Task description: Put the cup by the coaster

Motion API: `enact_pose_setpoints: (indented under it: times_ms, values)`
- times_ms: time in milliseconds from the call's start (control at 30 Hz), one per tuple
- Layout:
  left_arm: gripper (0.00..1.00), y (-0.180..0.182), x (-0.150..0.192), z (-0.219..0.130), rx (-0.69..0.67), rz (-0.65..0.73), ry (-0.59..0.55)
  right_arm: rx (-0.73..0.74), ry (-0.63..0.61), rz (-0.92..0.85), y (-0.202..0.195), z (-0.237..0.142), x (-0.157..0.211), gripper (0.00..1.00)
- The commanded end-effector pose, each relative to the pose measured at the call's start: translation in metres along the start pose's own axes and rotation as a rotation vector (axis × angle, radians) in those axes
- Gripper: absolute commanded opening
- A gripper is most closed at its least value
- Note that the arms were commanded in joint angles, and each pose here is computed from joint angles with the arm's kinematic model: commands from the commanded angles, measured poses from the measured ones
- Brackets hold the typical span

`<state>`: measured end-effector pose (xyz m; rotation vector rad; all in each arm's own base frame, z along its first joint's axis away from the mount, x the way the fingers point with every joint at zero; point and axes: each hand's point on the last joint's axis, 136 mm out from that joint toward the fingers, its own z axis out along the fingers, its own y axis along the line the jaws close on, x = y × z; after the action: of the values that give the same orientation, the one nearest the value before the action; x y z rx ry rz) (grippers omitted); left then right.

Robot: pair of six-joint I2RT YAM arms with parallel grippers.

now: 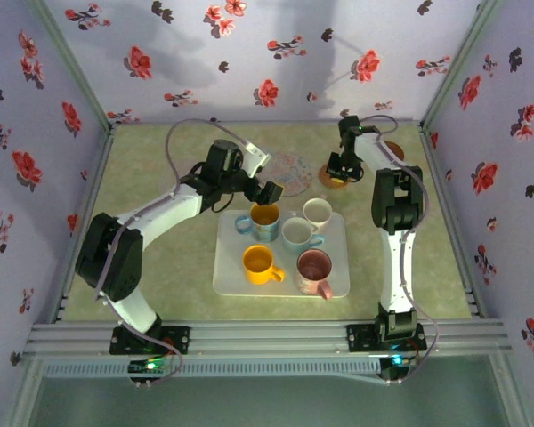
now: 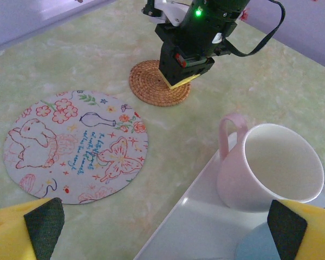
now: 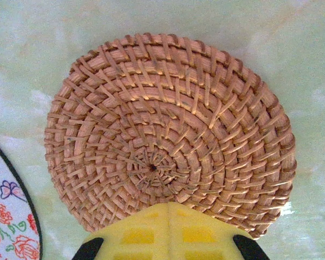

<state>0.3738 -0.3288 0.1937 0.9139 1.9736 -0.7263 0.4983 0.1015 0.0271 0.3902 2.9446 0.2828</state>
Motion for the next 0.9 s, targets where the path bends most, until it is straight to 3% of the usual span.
enact_pose_setpoints:
  times_ms: [0, 567, 867]
  values:
    - [0.99, -0.007, -0.024, -0.011, 0.012, 0.036, -0.068, 0.004, 0.053, -0.024, 0.004, -0.003, 0.013, 0.0]
    - [0.99, -0.027, -0.046, -0.035, 0.022, 0.106, -0.141, 0.029, -0.101, -0.058, 0.002, -0.077, 0.001, 0.0]
    - [1.0, -0.04, -0.066, -0.038, 0.05, 0.157, -0.162, 0.058, -0.2, 0.004, -0.029, -0.109, -0.019, 0.0]
